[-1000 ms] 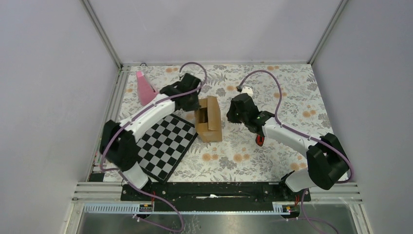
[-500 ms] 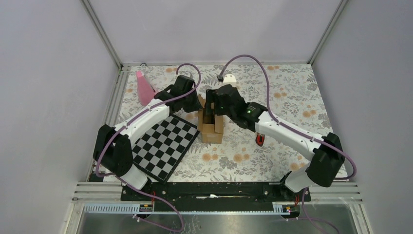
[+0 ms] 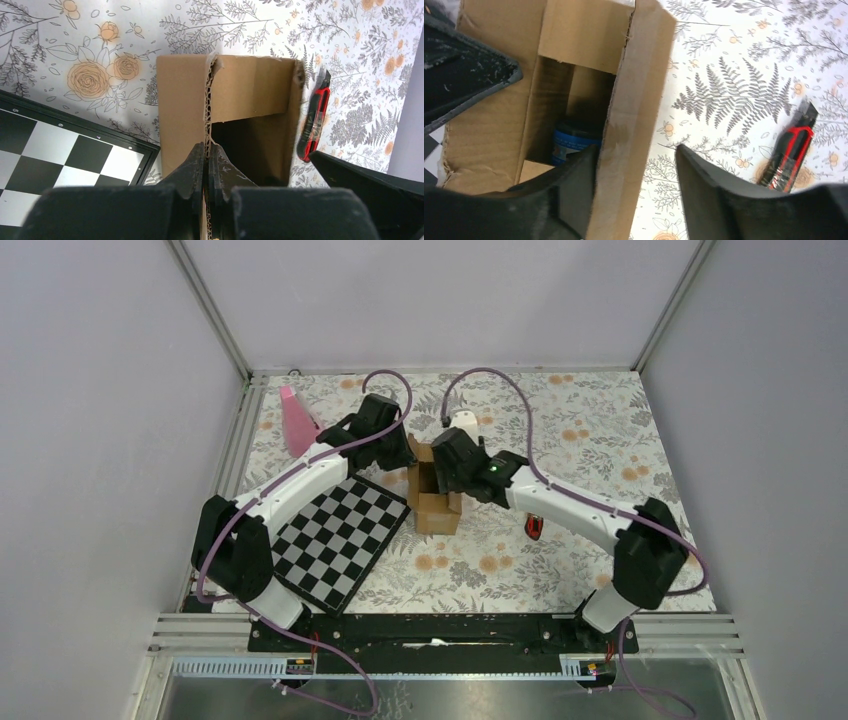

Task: Unpack the express box
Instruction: Open the express box at the center of the board, then pour the product into the express box.

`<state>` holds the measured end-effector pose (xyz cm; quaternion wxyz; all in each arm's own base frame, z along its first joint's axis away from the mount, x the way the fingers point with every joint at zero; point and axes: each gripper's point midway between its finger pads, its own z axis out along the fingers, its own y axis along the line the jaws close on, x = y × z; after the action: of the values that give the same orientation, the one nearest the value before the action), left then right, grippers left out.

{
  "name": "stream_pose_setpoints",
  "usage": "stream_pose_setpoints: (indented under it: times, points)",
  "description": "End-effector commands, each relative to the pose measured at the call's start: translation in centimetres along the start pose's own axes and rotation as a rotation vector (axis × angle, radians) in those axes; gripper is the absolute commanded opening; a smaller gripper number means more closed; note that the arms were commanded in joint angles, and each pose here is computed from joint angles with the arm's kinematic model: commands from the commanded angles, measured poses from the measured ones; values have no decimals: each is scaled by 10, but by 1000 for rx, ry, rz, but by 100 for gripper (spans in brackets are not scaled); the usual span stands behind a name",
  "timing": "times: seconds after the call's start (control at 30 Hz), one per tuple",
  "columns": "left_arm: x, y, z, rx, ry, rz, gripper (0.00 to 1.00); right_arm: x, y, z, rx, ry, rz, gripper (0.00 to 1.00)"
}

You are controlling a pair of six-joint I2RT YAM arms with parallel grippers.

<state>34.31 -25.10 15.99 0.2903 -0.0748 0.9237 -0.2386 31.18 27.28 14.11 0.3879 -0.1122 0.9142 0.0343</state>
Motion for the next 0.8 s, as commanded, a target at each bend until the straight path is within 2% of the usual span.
stream_pose_setpoints:
  times: [0.0,0.13,0.27,0.4,0.53,0.77]
  points:
    - [-32,-26,-21,96,-106,22,0,-13,-34,-26,-6,-65,107,55]
    - [-28,-30,-21,151,-108,15,0,4,-38,-16,-159,-24,267,32]
    - [-22,-27,-19,224,-97,-25,0,18,-43,-10,-231,-10,349,19]
    - [-15,-18,-18,320,-98,-87,0,30,-52,-3,-276,-18,460,11]
    - [3,-16,-6,396,-61,-131,0,47,-43,9,-332,22,505,3]
    - [29,-14,6,518,-29,-230,0,56,-44,13,-327,30,505,2]
